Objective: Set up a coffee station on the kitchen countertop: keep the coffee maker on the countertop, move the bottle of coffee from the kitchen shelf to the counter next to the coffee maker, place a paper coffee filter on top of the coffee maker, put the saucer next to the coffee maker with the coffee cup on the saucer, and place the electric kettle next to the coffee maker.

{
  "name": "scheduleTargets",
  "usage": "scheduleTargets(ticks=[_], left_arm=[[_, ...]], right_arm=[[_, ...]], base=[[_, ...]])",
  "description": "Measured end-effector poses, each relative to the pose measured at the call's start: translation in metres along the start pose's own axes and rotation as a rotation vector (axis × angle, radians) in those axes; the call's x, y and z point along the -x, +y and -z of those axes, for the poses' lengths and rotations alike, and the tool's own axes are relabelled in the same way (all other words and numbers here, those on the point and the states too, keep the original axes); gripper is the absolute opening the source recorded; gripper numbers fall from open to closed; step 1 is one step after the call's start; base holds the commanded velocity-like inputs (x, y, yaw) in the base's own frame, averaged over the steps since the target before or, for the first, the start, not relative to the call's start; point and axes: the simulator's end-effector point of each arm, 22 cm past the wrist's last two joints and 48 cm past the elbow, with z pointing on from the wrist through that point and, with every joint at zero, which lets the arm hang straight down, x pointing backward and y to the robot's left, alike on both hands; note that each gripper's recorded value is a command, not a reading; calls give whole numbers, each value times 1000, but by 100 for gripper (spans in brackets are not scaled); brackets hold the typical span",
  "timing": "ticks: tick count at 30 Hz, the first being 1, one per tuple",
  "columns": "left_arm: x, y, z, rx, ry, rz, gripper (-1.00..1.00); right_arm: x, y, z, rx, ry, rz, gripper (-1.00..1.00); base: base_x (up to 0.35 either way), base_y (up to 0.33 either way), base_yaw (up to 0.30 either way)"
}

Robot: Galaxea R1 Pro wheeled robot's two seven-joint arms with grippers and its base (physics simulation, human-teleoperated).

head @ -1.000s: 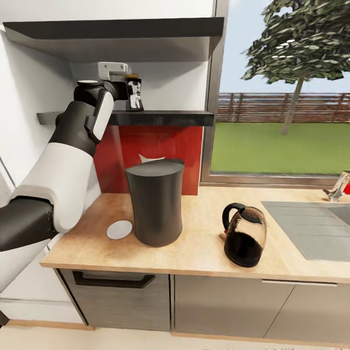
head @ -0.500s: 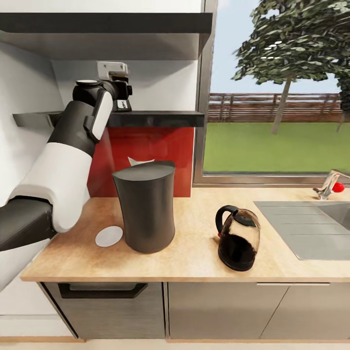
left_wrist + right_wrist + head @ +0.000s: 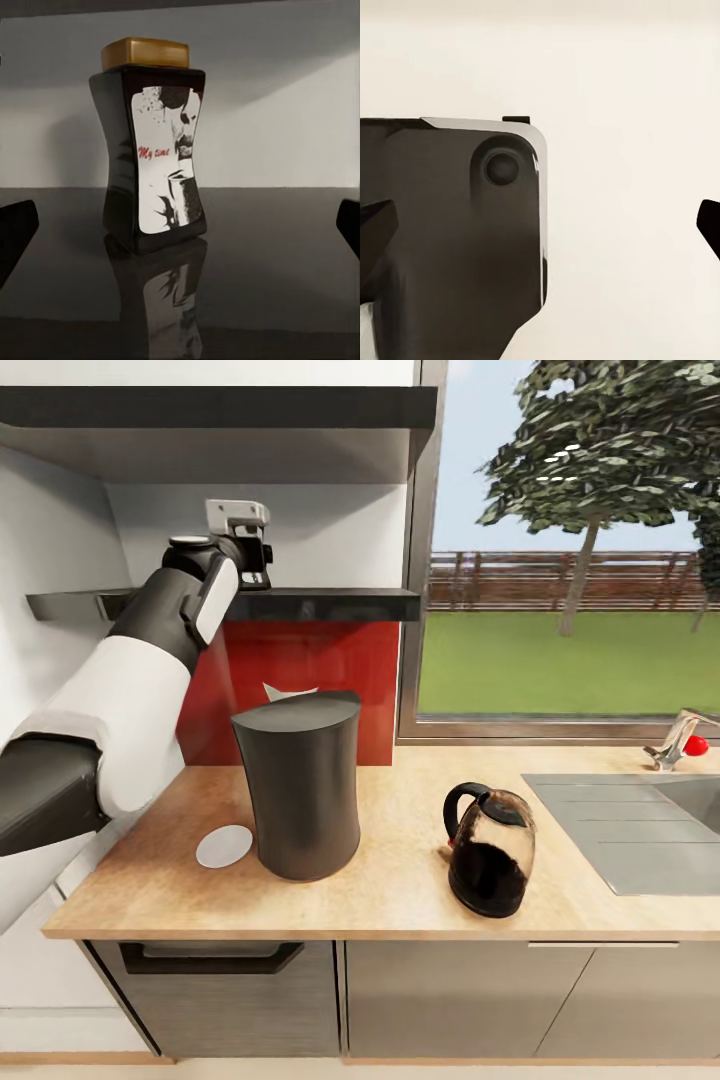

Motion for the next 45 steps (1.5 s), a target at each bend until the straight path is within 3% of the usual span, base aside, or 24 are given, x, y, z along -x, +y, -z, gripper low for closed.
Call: scheduleTargets(ticks=[20, 38, 42, 45], left_arm=[[10, 3, -1, 11, -30, 7, 100], [14, 5, 0, 12, -41, 13, 100], [25, 8, 4, 13, -61, 28, 100], [28, 15, 4, 18, -65, 68, 100]], right_arm=[[0, 0, 0, 0, 0, 0, 100], [-1, 0, 0, 0, 1, 1, 100], [-1, -1, 0, -1, 1, 1, 100], [-1, -1, 0, -1, 2, 1, 100]], base=[[4, 0, 0], [137, 0, 0], [216, 0, 0], [184, 0, 0]])
